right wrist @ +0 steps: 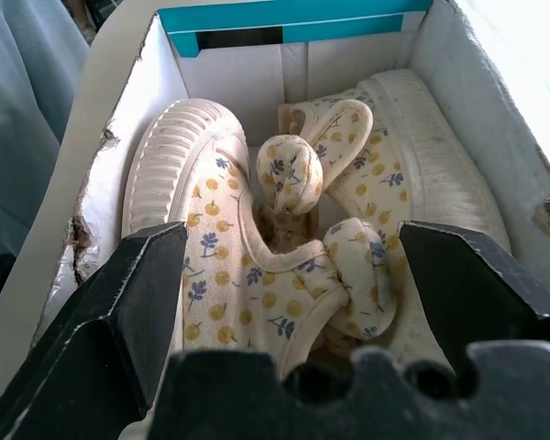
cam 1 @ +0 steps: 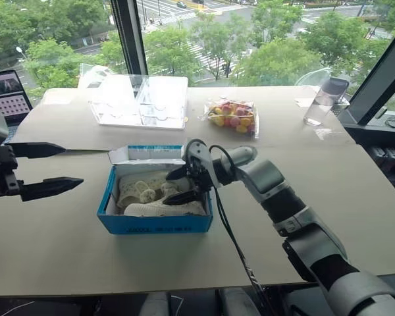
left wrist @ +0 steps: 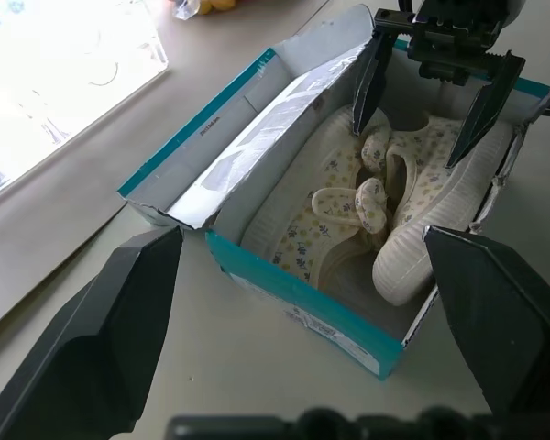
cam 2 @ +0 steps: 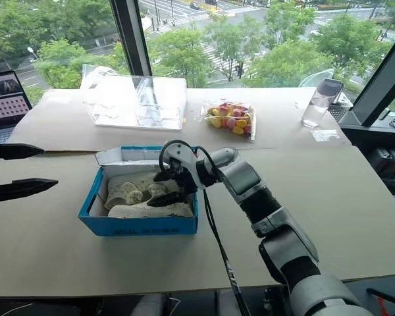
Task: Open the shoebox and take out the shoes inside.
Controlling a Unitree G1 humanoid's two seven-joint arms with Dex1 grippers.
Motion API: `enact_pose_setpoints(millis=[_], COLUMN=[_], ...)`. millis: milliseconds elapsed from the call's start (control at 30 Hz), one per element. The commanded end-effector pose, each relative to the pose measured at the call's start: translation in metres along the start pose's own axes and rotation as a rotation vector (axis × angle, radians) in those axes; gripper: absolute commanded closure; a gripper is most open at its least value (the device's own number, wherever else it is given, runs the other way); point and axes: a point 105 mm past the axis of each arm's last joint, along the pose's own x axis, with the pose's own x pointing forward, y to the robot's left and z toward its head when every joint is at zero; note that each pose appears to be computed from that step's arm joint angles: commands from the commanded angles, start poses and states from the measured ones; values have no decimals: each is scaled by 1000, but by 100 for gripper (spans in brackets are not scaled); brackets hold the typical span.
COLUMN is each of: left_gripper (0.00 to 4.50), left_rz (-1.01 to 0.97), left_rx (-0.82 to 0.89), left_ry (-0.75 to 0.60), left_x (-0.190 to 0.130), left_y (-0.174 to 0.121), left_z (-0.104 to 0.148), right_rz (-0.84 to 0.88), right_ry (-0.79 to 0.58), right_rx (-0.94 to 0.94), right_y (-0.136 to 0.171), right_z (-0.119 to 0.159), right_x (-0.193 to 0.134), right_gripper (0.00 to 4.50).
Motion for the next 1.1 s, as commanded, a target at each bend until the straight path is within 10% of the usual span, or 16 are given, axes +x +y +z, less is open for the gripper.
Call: enact_pose_setpoints(millis=[33,400,867,1100], left_gripper=[0,0,0,0], left_rz=[16,13,7,3], left_rx=[42,52,57,56], left_ry=[-13,-16,-19,-18], left_x=[-2,2,5,5], left_y=[0,1,2,2], left_z=[8,10,12,11], right_rz=[24,56,138,27], right_ry=[84,104,-89,51], right_rx=[-15,-23,-100,-151], right_y=[6,15,31,11], right_z=[-17,-20,43,32], right_x=[-1,-1,-50,-68], right_gripper=[82,441,441,237])
